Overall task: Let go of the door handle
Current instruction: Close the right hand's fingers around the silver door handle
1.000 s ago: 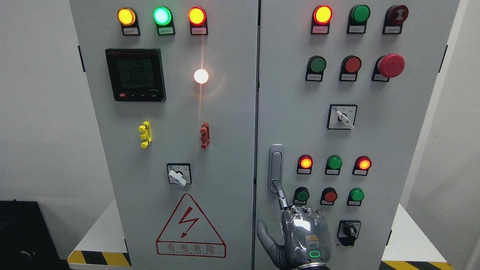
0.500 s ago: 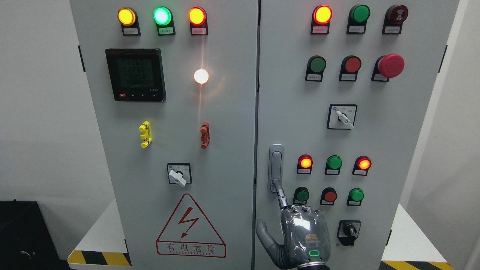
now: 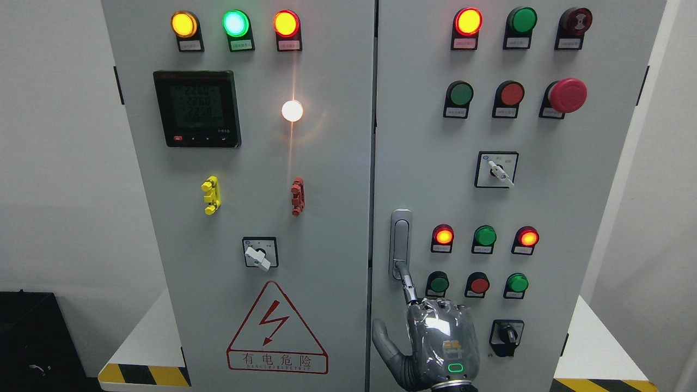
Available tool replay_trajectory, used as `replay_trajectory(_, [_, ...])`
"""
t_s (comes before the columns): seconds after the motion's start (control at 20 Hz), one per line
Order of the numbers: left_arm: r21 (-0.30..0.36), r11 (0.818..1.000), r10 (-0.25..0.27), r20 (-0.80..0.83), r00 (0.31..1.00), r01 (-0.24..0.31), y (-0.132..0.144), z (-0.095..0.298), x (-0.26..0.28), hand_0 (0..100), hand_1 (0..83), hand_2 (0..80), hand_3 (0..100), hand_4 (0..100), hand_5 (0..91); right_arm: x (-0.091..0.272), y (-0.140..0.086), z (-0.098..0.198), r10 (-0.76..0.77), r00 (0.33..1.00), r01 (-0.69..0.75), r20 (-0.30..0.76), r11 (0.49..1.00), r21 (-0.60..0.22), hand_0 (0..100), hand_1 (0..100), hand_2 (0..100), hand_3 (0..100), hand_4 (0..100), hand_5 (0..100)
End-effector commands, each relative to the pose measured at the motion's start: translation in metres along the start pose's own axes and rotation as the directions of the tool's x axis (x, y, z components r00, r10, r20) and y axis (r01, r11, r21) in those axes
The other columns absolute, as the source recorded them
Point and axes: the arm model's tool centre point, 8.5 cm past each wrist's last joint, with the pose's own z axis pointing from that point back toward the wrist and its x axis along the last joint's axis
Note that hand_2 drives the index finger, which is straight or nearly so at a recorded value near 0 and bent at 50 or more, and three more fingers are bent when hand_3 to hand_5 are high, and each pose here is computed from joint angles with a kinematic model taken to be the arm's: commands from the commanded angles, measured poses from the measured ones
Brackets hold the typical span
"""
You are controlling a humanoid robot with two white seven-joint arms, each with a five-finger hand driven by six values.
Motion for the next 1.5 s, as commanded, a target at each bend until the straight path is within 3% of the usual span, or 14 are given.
replay_trajectory(0.0, [0.0, 1.0, 0.0, -0.016, 1.0, 0.0, -0.0001, 0.001, -0.0106, 12, 55.6, 0.0, 0, 0, 0.0, -0.0002, 0.0027, 0.0009, 0.001, 1.0, -0.001, -0.001, 1.0, 0.01, 47, 23, 0, 96, 96, 97])
replay_trajectory(1.45, [0.0, 1.0, 0.0, -0.016, 1.0, 0.0, -0.0001, 0.001, -0.0106, 12, 55.6, 0.0, 0, 0, 0.0, -0.0004, 0.0079, 0.0021, 0.002, 1.0, -0.002, -0.003, 1.0, 0.028, 47, 24, 0, 99, 97, 98])
